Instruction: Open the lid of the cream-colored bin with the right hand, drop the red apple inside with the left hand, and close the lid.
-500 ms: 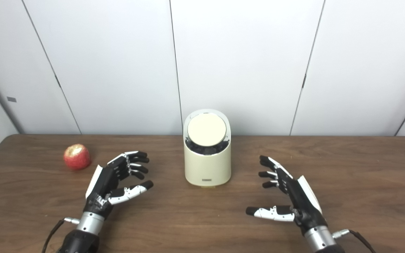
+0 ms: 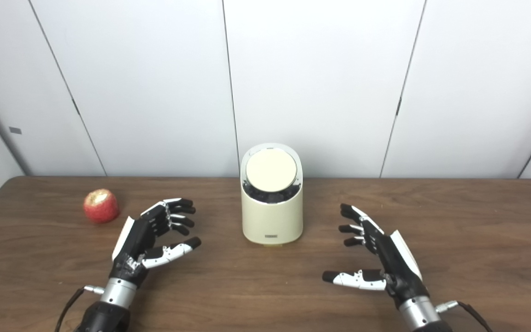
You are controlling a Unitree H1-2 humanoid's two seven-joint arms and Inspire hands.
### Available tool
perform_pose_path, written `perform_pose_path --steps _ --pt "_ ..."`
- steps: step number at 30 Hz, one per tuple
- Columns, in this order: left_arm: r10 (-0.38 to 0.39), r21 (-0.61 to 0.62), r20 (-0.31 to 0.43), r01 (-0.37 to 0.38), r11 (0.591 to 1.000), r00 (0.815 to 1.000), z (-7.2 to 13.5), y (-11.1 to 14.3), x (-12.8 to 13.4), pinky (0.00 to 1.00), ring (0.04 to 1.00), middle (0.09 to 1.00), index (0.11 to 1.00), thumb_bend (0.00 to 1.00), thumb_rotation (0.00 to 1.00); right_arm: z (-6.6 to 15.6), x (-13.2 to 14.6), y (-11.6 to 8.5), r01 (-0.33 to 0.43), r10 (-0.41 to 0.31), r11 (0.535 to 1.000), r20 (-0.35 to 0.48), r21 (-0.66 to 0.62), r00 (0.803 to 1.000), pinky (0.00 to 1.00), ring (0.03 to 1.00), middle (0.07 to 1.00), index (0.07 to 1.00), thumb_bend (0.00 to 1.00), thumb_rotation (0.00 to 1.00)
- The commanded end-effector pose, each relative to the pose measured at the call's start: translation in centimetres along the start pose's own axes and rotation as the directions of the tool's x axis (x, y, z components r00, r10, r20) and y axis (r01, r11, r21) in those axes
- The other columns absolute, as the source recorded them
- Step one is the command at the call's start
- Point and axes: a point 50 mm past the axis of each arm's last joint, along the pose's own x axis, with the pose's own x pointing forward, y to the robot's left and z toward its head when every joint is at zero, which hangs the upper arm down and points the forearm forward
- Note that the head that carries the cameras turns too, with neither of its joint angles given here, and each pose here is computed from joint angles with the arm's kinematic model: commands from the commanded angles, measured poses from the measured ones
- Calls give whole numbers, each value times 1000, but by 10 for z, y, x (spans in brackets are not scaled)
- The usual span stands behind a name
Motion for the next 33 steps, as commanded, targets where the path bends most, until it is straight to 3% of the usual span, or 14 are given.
perform_pose_path --steps 1,4,10,15,21,27,33 --pt "4 1 29 -4 1000 1000 1 -2 0 520 588 687 714 691 23 17 13 -9 22 -21 1000 88 -12 996 675 798 891 882 696 130" --pt "6 -5 25 -5 1000 1000 0 -1 2 522 595 688 714 694 5 21 19 -11 25 -24 1000 101 -8 995 686 803 888 893 698 178" --pt "8 -2 23 -8 1000 1000 2 -2 2 519 590 686 714 698 18 38 39 -15 34 -31 999 153 -20 988 734 823 887 893 715 162" --pt "9 6 17 -9 1000 1000 4 -1 3 522 593 688 713 692 0 58 64 -21 59 -43 995 199 -77 979 696 808 872 885 753 289" --pt "9 5 14 -9 1000 1000 4 0 3 522 591 687 713 693 17 82 95 -28 84 -64 994 239 -75 969 704 807 857 905 767 303" --pt "10 12 11 -10 1000 1000 3 2 3 519 592 688 713 695 29 116 119 -34 77 -43 986 216 -151 976 722 837 879 947 769 407" --pt "9 5 9 -9 1000 1000 2 1 2 520 590 684 707 694 23 140 138 -35 71 -36 981 198 -178 980 672 847 889 957 746 424"
